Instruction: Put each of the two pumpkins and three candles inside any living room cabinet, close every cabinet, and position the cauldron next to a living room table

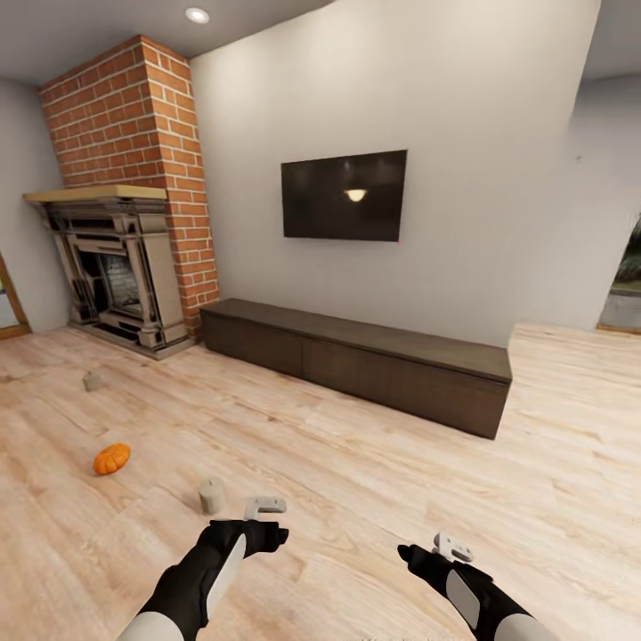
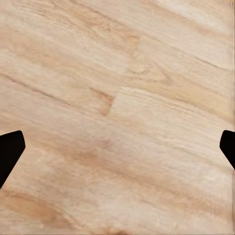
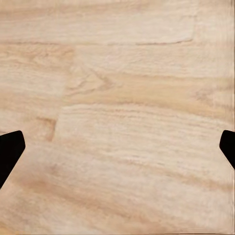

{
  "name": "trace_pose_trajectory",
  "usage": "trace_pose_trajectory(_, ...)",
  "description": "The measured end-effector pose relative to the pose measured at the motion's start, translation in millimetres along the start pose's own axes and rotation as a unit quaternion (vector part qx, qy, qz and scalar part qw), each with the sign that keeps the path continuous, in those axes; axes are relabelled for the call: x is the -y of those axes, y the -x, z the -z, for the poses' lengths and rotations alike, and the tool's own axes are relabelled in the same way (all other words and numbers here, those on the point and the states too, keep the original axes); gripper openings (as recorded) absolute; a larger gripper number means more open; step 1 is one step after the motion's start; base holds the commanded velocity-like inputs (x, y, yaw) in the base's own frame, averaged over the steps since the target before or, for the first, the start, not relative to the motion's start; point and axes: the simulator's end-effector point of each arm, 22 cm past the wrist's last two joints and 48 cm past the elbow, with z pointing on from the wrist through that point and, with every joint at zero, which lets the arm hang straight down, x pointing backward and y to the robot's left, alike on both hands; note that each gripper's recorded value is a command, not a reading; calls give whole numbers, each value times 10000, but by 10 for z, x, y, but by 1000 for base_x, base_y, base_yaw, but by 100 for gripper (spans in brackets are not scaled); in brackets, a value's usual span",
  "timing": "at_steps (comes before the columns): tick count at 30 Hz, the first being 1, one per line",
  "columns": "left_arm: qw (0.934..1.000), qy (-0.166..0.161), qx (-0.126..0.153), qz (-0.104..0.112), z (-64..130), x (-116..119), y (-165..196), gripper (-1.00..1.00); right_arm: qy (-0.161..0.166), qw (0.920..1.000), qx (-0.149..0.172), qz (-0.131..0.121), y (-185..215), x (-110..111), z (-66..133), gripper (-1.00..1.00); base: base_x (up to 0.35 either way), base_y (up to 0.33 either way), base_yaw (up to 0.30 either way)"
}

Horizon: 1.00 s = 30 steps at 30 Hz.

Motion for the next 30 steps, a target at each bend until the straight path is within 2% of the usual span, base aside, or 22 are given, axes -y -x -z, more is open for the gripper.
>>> trace_pose_trajectory(8, 10000, 0, 1, 4, 2, 1, 1, 100, 1, 10000, 5, 2, 2, -1, 2, 100, 39, 113, -280)
trace_pose_trajectory(27, 10000, 7, -4, 0, 3, -3, -4, 100, -4, 10000, 11, 51, 6, 0, 4, 100, 328, 33, -280)
trace_pose_trajectory(30, 10000, 5, -4, 1, 2, 1, -4, 100, -8, 9998, 162, 93, 68, 1, 5, 100, 343, 18, -284)
